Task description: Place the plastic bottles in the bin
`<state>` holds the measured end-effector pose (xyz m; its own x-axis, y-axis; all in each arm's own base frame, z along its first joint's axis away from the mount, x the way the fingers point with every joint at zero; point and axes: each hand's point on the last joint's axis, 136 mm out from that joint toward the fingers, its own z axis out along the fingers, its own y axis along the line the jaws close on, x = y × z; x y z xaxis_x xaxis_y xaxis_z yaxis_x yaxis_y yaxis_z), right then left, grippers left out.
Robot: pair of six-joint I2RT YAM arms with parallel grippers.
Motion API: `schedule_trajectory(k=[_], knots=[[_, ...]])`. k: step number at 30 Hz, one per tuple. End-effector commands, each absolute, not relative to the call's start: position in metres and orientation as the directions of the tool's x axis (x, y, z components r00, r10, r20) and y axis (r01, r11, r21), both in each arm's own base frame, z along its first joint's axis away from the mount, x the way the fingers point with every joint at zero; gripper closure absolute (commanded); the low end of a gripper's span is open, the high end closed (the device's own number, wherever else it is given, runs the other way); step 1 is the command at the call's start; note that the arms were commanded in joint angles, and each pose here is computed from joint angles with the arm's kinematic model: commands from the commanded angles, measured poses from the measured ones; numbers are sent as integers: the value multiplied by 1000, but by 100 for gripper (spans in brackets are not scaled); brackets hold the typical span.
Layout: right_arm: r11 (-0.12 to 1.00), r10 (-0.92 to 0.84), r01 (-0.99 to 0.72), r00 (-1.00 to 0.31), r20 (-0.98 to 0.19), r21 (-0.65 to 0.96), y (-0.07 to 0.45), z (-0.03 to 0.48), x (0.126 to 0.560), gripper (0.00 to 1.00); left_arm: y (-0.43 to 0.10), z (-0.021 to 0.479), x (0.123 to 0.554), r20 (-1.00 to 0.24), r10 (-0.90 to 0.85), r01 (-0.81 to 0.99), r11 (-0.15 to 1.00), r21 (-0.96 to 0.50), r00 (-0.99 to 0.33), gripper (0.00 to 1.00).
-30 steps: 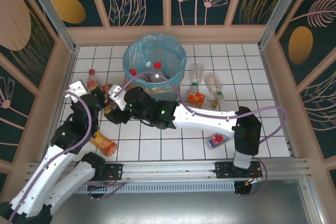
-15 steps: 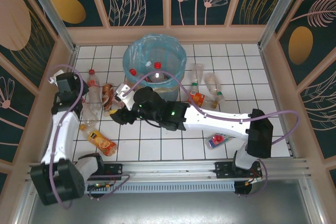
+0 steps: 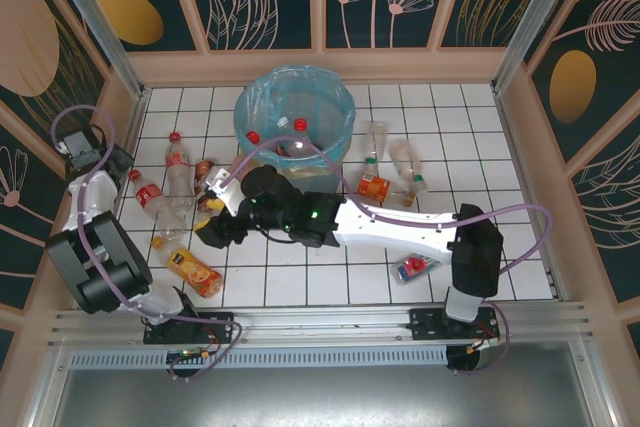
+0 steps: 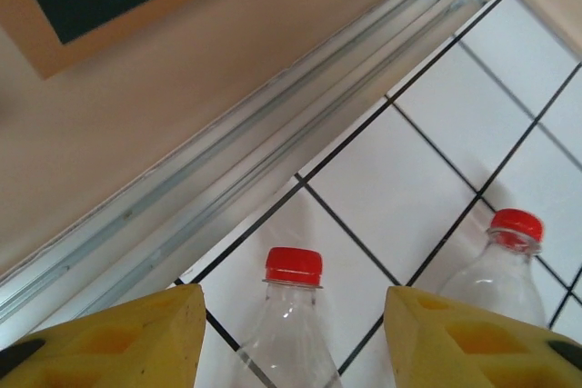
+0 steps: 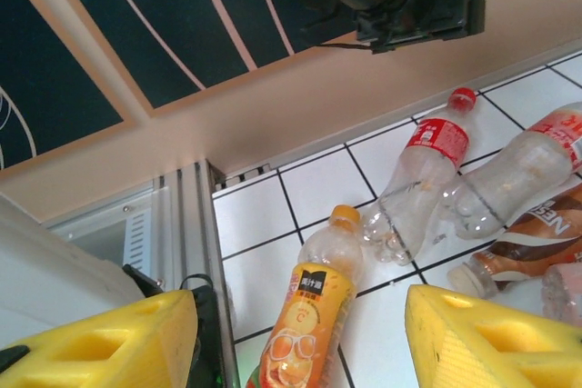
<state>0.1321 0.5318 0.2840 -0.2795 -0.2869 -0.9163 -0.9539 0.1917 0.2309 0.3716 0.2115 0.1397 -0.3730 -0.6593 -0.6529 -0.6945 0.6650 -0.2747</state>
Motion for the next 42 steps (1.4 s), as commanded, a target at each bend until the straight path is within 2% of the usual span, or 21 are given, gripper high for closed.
schedule_trajectory(k=[1, 12, 25, 38, 42], knots=[[140, -279, -960, -271, -921, 241, 534, 295, 119, 37, 215, 127, 376, -622, -644, -678, 696, -236, -444, 46], [172, -305, -953, -293, -906, 251, 530, 281, 121, 38, 220, 92, 386, -553, -645, -676, 713, -185, -528, 46], [171, -327, -950, -305, -895, 262, 541, 275, 117, 37, 207, 44, 390, -454, -670, -656, 723, -217, -588, 46], [160, -346, -953, -299, -889, 258, 551, 272, 110, 37, 187, 32, 399, -410, -678, -624, 730, -279, -610, 47], [158, -347, -953, -298, -889, 258, 552, 271, 108, 38, 182, 32, 400, -405, -684, -618, 726, -300, -607, 53]])
